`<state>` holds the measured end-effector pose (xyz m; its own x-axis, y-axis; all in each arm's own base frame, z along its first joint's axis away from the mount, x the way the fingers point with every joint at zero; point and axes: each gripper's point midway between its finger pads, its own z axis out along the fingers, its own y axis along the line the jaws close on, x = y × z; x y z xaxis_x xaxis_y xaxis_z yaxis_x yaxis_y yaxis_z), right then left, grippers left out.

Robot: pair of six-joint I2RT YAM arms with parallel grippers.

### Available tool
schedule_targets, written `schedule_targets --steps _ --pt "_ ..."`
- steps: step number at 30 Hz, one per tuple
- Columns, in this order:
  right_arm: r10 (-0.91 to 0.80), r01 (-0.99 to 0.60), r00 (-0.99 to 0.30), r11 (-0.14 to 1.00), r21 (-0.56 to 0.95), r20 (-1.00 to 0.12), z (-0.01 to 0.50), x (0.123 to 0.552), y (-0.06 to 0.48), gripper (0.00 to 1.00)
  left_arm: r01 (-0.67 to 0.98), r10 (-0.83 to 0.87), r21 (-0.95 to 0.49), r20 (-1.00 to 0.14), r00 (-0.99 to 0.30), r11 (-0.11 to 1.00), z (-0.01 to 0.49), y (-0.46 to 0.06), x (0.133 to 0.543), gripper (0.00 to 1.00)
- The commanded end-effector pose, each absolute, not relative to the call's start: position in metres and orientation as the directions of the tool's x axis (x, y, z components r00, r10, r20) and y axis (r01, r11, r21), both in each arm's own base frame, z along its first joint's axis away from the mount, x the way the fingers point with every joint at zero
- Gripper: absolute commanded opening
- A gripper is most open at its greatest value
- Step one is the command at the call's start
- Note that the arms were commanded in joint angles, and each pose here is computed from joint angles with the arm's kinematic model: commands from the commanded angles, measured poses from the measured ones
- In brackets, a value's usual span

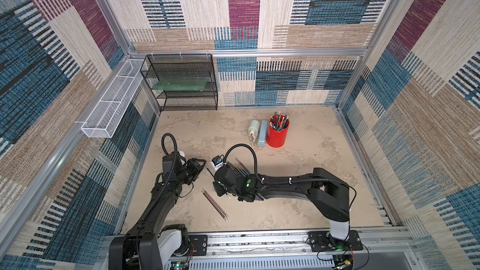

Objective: Remove the protective cover of the pencils
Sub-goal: Remove the protective sleeve from the pencil.

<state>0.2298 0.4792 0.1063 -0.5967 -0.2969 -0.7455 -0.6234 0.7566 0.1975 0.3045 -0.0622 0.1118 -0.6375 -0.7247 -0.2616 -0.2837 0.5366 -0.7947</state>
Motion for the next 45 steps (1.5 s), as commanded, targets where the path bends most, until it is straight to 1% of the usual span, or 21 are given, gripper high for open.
schedule_targets --steps 1,6,16,17,19,22,26,35,45 --pt "-0.269 -0.63 -0.58 0.747 0.214 -0.769 0.121 0.231 0.483 0.0 -0.253 -0.728 -0.815 -0.269 -0.631 0.521 0.12 -0.065 0.309 0.47" --pt "-0.267 -0.637 -0.574 0.739 0.218 -0.774 0.124 0.229 0.485 0.0 -0.244 -0.727 -0.819 -0.273 -0.63 0.519 0.121 -0.065 0.31 0.42" --pt "-0.274 -0.65 -0.571 0.727 0.222 -0.774 0.125 0.228 0.494 0.0 -0.244 -0.725 -0.824 -0.261 -0.637 0.511 0.119 -0.067 0.311 0.37" --pt "-0.275 -0.651 -0.57 0.726 0.222 -0.775 0.126 0.228 0.495 0.0 -0.246 -0.726 -0.824 -0.259 -0.637 0.51 0.118 -0.067 0.311 0.35" --pt "-0.275 -0.651 -0.571 0.726 0.222 -0.774 0.126 0.229 0.497 0.0 -0.25 -0.728 -0.824 -0.257 -0.636 0.509 0.117 -0.066 0.311 0.3" --pt "-0.282 -0.653 -0.568 0.726 0.215 -0.773 0.126 0.23 0.5 0.0 -0.25 -0.725 -0.821 -0.259 -0.638 0.513 0.118 -0.066 0.311 0.24" --pt "-0.285 -0.654 -0.568 0.726 0.213 -0.772 0.123 0.232 0.501 0.0 -0.256 -0.725 -0.819 -0.254 -0.641 0.514 0.117 -0.066 0.311 0.17" --pt "-0.285 -0.651 -0.572 0.727 0.216 -0.769 0.121 0.233 0.501 0.0 -0.274 -0.725 -0.813 -0.241 -0.645 0.513 0.113 -0.066 0.312 0.07" --pt "-0.29 -0.656 -0.574 0.722 0.218 -0.766 0.119 0.226 0.501 0.0 -0.298 -0.728 -0.794 -0.245 -0.641 0.529 0.109 -0.062 0.312 0.02"
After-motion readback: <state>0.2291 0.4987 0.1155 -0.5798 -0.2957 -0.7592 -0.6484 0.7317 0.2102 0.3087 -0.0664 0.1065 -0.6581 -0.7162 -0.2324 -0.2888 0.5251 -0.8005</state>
